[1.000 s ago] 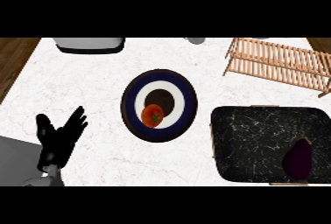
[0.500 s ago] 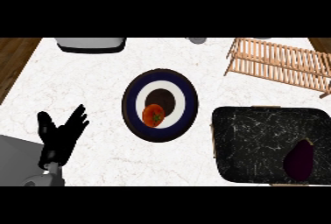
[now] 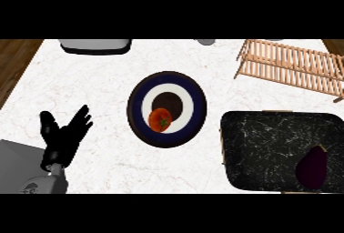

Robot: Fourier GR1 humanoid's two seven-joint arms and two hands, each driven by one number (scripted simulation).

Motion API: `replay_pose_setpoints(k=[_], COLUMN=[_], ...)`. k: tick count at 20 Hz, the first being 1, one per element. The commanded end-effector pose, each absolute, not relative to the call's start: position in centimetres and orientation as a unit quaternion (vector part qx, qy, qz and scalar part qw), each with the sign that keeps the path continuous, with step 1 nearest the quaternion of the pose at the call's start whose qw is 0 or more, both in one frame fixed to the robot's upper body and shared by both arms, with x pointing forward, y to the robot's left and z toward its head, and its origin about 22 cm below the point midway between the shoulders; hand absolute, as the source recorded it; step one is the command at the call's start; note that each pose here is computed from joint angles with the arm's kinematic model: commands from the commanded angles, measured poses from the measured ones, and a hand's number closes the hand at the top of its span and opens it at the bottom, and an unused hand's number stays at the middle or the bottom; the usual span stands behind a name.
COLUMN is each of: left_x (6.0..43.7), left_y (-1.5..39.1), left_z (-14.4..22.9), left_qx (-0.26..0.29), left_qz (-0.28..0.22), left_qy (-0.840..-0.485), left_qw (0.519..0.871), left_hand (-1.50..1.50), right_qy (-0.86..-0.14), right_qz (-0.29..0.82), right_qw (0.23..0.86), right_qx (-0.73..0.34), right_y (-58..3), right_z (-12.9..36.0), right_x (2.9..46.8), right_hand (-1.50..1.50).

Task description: Pick the squash from the tray and place it in the tiered shelf

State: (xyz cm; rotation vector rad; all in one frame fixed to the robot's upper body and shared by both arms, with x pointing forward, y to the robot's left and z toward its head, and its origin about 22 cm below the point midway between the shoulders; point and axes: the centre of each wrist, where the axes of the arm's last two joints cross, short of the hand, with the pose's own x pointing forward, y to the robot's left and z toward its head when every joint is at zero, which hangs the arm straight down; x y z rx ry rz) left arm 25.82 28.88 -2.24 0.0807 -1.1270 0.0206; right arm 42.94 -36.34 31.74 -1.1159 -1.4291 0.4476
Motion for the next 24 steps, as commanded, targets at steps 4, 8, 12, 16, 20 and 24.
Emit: replay_pose_setpoints(k=[4,8,12,16,20,24], left_x=[25.6,25.4,25.5,25.2,25.6,25.3], left_y=[28.5,27.9,28.0,29.2,28.3,28.6], left_z=[-1.8,-4.0,-3.9,-2.3,-2.0,-2.3], left_qx=[0.027,0.041,0.036,0.037,0.035,0.037], left_qz=[0.004,0.014,0.013,0.004,0.012,0.010], left_qy=[-0.540,-0.529,-0.537,-0.531,-0.528,-0.536], left_qw=[0.842,0.848,0.843,0.846,0.849,0.843], left_hand=[0.00,0.00,0.00,0.00,0.00,0.00], right_qy=[-0.635,-0.640,-0.609,-0.651,-0.663,-0.695], right_qz=[0.182,0.199,0.234,0.117,0.062,0.001], right_qw=[0.582,0.581,0.579,0.601,0.612,0.614], right_qx=[-0.474,-0.462,-0.489,-0.447,-0.427,-0.374], right_y=[-39.3,-37.6,-37.2,-38.9,-38.7,-40.5], right_z=[30.5,31.4,29.6,33.6,31.9,32.8], right_x=[43.1,43.7,44.3,43.0,43.5,42.7], right_hand=[1.50,1.50,1.50,1.50,-1.50,-1.50])
